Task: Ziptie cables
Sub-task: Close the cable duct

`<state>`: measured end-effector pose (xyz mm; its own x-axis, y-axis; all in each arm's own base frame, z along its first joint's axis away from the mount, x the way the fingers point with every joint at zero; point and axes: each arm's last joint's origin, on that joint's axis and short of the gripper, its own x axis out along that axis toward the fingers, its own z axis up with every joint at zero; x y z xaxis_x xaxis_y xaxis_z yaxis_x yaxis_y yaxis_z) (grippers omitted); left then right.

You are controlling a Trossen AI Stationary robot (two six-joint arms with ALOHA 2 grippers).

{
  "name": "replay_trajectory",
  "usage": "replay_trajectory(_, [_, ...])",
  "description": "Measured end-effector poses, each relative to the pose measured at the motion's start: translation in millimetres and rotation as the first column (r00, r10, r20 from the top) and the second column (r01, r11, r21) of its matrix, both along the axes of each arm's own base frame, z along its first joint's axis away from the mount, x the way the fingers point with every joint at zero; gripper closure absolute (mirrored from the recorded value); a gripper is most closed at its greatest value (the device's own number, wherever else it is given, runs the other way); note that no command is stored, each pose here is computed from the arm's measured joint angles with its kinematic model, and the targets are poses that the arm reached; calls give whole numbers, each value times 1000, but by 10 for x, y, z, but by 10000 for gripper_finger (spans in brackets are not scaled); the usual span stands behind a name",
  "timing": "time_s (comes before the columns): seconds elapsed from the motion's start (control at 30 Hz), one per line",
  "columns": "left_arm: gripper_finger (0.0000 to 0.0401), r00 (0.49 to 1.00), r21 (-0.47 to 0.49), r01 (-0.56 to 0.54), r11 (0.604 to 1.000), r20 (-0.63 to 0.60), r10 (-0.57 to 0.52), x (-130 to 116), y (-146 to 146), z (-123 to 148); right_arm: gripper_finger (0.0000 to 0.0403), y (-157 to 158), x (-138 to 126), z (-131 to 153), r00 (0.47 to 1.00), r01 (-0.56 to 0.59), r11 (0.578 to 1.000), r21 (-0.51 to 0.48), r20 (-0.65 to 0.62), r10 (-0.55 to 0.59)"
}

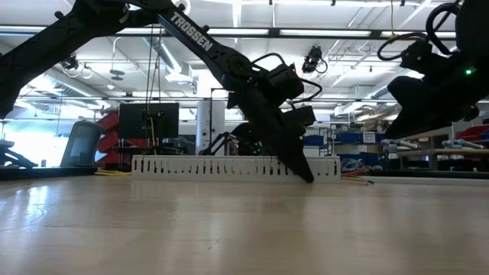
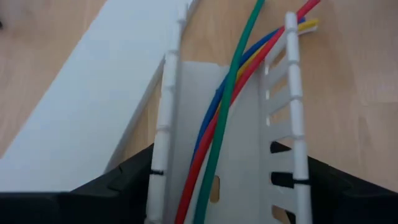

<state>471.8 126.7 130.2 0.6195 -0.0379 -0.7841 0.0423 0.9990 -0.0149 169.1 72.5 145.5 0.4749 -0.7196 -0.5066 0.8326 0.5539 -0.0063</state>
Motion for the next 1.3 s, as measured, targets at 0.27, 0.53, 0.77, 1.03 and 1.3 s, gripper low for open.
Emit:
replay_trajectory(0.27, [119,999,-4,-21,1000,48,21,-171,-48,-22,329,-59,-92,12,999,-39,999,8,17,39])
replay_trajectory(0.53, [119,989,5,-79,997,124,77,-604,-52,-69,329,-119,-68,14,1000,-10,1000,10,10,10])
replay_trajectory(0.77, [119,987,4,-89,996,131,88,-958,-155,-86,329,-218,102,31,999,-34,999,40,-12,34])
replay_trajectory(1.03, [119,976,33,-136,990,176,128,-1255,-211,-62,329,-619,541,212,968,-249,968,30,1,249])
replay_trajectory(1.3, [119,980,15,-147,989,138,144,-1390,-253,-182,330,-1279,647,372,936,-337,942,9,112,334])
